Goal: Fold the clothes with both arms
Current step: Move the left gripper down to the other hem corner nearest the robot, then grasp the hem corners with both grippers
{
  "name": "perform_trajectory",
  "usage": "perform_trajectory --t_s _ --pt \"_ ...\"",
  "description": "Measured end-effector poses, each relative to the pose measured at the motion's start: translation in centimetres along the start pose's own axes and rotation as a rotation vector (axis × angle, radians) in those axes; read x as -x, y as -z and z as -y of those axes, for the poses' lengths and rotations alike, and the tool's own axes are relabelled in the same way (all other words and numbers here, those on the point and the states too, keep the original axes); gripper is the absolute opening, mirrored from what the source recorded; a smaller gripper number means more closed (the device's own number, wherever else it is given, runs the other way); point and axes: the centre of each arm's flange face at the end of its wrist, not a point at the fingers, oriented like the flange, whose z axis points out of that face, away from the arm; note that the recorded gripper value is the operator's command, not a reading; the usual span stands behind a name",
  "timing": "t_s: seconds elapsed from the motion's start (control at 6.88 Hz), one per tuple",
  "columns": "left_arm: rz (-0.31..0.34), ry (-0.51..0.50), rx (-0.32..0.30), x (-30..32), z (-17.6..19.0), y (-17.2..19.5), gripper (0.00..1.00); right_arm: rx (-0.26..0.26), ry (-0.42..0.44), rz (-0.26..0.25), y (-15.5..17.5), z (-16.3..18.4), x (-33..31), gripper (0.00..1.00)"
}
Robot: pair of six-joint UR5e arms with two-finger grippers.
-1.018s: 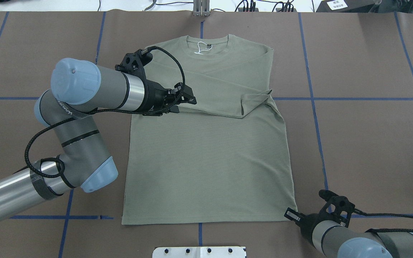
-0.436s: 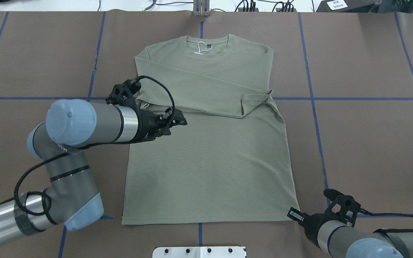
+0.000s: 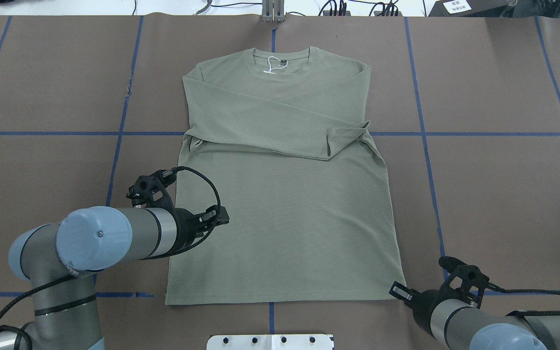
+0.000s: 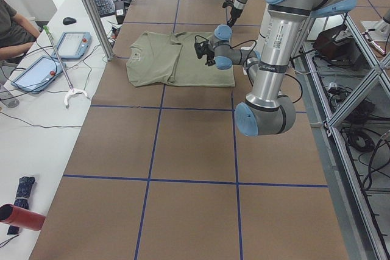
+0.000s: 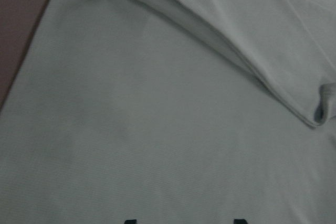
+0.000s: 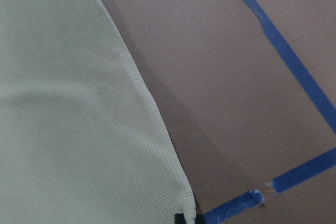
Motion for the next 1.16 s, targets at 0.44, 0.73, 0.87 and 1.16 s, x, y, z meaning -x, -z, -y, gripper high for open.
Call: perform_trajectory --t_s 0.44,0.73,0.87,1.16 --pt "0.160 0.018 0.007 2.9 -4.1 -1.1 0.69 0.000 0.000 0.003 0.0 0.0 0.1 0.00" --pt "0.200 0.015 0.010 4.6 -4.5 -0.6 0.69 0.000 -0.001 0.005 0.0 -0.1 0.2 0.00" --pt "0.225 0.009 0.014 5.3 -5.0 -0.3 0.69 0.000 -0.001 0.005 0.0 -0.1 0.2 0.00" --pt "0.275 -0.010 0.024 7.5 -6.2 -0.6 0.69 0.000 -0.001 0.005 0.0 -0.1 0.2 0.00"
